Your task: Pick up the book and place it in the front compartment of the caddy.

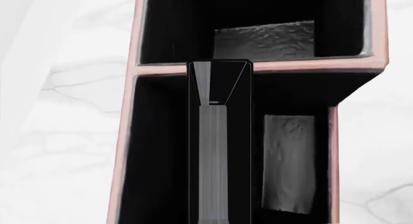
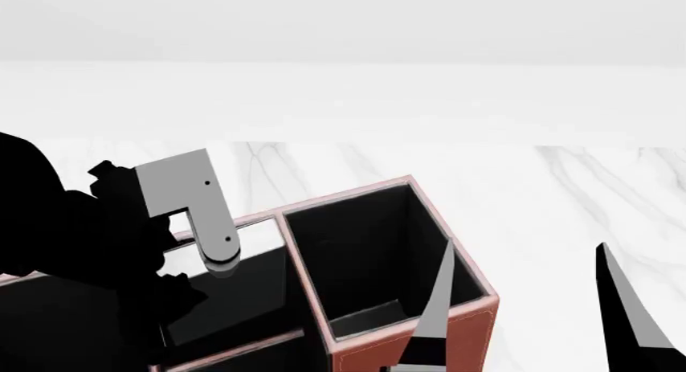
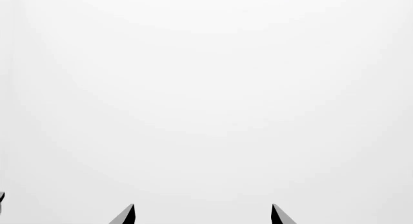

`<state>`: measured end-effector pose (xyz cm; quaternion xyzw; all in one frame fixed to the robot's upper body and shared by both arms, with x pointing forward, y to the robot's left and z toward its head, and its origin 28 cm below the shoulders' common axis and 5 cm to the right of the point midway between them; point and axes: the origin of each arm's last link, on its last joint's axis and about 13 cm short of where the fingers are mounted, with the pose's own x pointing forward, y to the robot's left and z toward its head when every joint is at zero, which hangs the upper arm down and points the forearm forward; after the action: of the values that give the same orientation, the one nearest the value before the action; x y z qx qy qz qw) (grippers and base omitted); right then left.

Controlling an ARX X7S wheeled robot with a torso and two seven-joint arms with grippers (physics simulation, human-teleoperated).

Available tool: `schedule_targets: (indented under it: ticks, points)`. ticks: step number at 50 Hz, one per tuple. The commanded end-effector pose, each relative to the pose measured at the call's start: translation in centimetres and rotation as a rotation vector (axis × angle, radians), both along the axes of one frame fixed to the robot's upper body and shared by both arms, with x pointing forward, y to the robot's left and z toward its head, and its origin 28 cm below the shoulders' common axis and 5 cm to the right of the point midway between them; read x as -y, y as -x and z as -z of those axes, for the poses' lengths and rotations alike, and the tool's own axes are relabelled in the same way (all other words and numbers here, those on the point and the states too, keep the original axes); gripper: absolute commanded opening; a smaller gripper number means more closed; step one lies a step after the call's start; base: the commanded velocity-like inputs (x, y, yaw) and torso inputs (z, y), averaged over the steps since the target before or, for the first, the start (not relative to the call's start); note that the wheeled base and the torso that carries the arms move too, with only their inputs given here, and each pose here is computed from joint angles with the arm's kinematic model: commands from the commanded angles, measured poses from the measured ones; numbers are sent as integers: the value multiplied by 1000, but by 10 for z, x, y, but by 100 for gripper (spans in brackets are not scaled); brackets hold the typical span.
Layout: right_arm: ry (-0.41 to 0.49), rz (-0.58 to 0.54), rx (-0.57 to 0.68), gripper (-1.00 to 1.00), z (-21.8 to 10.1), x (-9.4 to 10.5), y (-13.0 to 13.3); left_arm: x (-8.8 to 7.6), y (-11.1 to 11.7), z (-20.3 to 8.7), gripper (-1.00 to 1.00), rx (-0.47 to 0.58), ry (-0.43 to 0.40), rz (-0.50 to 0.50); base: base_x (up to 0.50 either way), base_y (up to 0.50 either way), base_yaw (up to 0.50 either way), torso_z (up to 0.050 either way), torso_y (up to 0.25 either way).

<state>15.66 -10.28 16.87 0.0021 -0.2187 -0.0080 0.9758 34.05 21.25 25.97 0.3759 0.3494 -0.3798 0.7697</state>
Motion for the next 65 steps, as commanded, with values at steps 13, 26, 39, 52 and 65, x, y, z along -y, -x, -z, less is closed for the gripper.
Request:
schedule_targets:
  ticks: [13,26,39,52,65]
  points:
    - [1,1,-9,100,3,0,-2,-6,-16,19,-100,53,-30,-49,0,0,0,0,2]
    - [-1,7,-17,100,6,2,-4,-5,-24,34,-100,40,-12,-38,0,0,0,0,1]
    - [0,10,-25,100,8,2,-5,-5,-31,46,-100,33,-18,-33,0,0,0,1,2]
    - [5,7,-33,100,10,0,-6,-4,-33,63,-100,23,2,-19,0,0,0,0,2]
    - [5,10,-33,100,11,2,-6,-4,-37,74,-100,21,2,-18,0,0,0,1,1]
